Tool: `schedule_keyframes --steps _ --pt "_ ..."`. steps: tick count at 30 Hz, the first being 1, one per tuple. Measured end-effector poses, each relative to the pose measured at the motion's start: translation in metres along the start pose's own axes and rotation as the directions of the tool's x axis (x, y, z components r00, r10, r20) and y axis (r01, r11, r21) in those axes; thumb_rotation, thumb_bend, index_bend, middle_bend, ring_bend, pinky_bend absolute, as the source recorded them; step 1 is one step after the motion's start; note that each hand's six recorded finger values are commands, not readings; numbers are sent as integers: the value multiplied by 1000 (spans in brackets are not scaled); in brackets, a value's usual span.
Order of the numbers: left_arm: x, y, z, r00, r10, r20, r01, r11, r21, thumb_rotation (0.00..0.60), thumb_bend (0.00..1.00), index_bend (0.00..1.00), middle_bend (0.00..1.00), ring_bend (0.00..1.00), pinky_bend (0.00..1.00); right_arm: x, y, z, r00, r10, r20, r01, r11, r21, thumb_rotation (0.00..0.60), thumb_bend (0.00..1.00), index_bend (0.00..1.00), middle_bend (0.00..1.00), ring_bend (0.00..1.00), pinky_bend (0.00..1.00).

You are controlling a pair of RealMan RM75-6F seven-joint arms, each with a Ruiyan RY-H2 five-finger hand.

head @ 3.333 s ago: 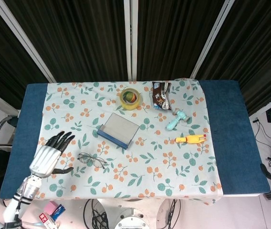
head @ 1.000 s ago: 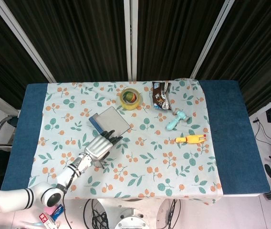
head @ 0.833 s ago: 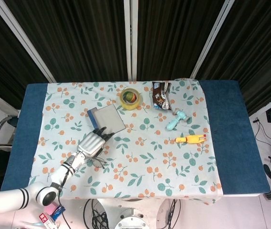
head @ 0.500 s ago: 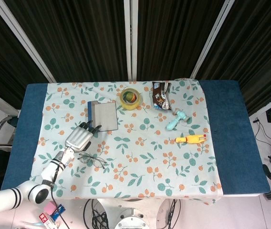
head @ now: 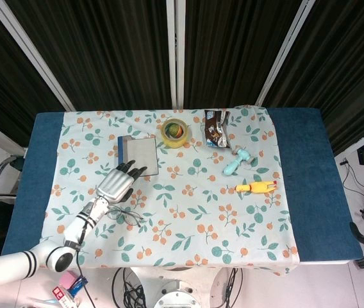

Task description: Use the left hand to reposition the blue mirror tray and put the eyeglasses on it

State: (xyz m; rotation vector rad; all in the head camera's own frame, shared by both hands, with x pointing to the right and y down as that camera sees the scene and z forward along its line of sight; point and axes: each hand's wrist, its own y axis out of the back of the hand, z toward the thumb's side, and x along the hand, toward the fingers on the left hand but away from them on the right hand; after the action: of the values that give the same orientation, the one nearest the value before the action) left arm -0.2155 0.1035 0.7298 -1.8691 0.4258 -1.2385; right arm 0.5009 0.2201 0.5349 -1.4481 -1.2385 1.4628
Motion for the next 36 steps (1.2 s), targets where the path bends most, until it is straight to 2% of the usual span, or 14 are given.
schedule_keyframes --steps 8,20,26,36 --pt "4 -10 -7 1000 -5 -23 7 998 62 600 512 52 203 44 178 -2 2 -7 1000 -2 15 2 1000 -3 600 188 0 0 0 0" --pt "-17 -12 -25 998 -54 -34 59 983 176 600 529 64 316 44 178 -4 -3 -1 1000 4 1 -4 1000 -3 600 190 0 0 0 0" --pt "-35 -12 -51 993 -81 -82 98 970 224 600 529 64 324 44 177 -4 -4 -1 1000 8 2 -8 1000 0 600 190 0 0 0 0" --pt "-55 -12 -84 982 -97 -160 133 964 232 600 533 64 324 45 177 -4 -5 0 1000 11 -1 -11 1000 0 600 191 0 0 0 0"
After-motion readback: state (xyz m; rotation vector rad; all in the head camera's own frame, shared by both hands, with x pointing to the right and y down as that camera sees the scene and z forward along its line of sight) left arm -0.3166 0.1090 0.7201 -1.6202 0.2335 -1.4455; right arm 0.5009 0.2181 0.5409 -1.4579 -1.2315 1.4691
